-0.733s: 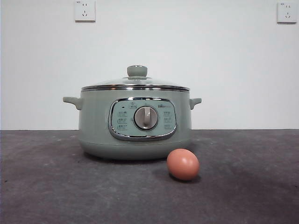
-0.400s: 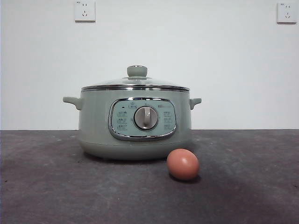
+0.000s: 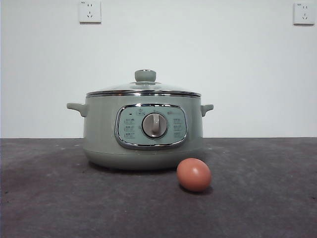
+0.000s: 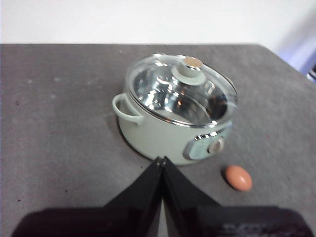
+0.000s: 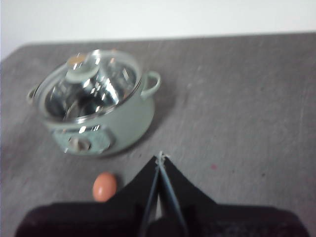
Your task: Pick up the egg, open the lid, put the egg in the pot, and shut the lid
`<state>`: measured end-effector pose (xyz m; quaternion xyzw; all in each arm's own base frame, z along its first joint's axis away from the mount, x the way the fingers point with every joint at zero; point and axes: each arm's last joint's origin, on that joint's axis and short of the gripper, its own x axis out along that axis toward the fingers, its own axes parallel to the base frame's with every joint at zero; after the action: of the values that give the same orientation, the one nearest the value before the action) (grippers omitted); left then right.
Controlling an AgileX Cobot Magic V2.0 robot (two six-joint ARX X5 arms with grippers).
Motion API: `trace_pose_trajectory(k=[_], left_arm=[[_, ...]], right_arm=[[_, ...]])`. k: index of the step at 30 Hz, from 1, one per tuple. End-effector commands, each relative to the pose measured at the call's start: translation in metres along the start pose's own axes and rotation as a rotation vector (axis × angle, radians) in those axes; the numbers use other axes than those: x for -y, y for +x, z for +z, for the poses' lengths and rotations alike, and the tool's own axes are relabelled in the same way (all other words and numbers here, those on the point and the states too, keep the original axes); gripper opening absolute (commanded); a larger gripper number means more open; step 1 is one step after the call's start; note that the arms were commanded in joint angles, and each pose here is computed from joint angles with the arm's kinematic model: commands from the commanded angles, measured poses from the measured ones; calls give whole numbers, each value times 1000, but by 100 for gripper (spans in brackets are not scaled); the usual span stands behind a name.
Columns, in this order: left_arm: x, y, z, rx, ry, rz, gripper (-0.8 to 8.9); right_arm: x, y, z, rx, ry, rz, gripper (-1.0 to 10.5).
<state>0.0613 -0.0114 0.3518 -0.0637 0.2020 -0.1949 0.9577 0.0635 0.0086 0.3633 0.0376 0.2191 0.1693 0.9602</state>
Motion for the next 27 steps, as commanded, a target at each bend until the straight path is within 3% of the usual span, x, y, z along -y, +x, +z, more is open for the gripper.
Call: trace_pose_trajectory(k=[1,16,18,21,22,24,27], left_arm=[[3,-4,6,-19,49,-13,-7],[5,-4,11,-24,61,-51,26],[6,-4,12,-23,58,-51,220],[6,-5,15,-19,58,-51,666],[6,-5,16,-17,57,-51,721],[7,-6,19,-14,59,-51,729],[6,-5,21,-15,58,-51,728]], right_arm=[[-2,-4,5,-16,-37,33,-12],[-4,-7,7,-29,-49,66,8],[-4,-6,7,-29,-49,70,90],[-4,-6,7,-28,-48,70,408],[-4,-6,7,-29,-48,70,513],[-4,-6,7,-29,-47,69,682],[-4,-6,7,-31,-45,69,697]])
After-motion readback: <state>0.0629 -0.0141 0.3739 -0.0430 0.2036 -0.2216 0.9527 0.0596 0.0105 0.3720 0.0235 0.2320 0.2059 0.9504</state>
